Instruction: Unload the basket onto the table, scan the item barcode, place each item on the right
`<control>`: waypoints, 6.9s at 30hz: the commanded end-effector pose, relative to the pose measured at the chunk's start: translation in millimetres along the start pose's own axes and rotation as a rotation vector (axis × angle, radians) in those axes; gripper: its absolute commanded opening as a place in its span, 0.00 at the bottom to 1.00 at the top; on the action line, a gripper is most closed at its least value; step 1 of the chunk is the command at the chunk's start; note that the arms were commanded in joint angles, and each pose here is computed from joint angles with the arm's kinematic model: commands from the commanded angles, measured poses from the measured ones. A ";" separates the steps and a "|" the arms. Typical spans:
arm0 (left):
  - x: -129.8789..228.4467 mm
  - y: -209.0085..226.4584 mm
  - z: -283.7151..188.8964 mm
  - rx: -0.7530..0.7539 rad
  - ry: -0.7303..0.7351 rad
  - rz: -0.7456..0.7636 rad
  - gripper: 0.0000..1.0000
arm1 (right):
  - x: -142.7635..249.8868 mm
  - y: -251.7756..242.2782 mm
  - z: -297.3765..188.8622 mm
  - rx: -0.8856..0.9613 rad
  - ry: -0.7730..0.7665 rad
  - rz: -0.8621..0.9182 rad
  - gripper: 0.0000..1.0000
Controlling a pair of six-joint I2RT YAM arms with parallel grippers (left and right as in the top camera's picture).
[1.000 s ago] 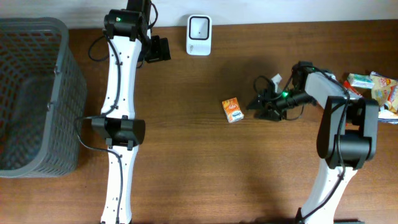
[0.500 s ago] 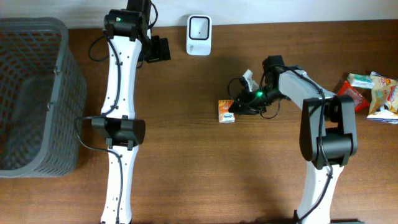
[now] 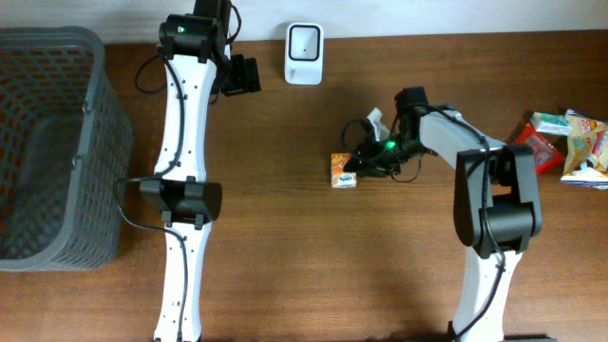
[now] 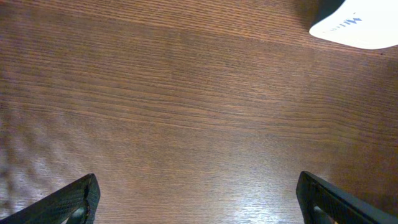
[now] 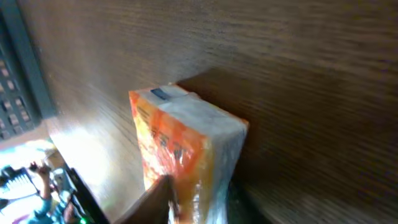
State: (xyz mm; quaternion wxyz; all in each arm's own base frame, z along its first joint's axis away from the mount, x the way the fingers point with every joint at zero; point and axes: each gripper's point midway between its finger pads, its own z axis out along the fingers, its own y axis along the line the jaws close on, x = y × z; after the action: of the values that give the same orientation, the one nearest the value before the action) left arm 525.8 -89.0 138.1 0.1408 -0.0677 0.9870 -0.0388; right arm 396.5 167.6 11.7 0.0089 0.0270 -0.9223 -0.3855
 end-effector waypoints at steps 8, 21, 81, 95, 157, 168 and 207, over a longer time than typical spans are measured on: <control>-0.7 -0.4 -2.5 -0.004 -0.008 0.008 0.99 | -0.4 119.5 -37.6 -0.764 0.019 -0.143 0.04; -0.7 -0.4 -2.5 -0.004 -0.008 0.008 0.99 | -18.0 147.5 -29.1 -0.777 -0.094 -0.547 0.04; -0.6 -0.6 -2.5 -0.005 -0.008 0.008 0.99 | 15.9 -234.7 -400.8 1.375 -0.766 0.832 0.37; -0.6 -0.6 -2.5 -0.004 -0.008 0.008 0.99 | 25.5 -90.2 -412.0 0.834 -0.807 0.507 0.98; -0.7 -0.4 -2.5 -0.004 -0.008 0.008 0.99 | 159.9 45.1 -221.2 0.552 -1.512 -0.774 0.99; -0.6 -0.6 -2.5 -0.004 -0.008 0.008 0.99 | 159.1 -8.2 -213.2 0.709 -1.408 -0.583 0.99; 10.7 -41.3 -24.0 -0.065 -0.063 0.116 0.99 | 159.1 -8.1 -213.7 0.710 -1.410 -0.582 0.99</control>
State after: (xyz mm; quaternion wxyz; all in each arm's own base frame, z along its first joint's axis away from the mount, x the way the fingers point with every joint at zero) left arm 520.3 -116.2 137.5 0.1433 -0.0387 0.9886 -0.0252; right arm 246.1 5.1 158.0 -0.6794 0.0229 -0.7334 0.0041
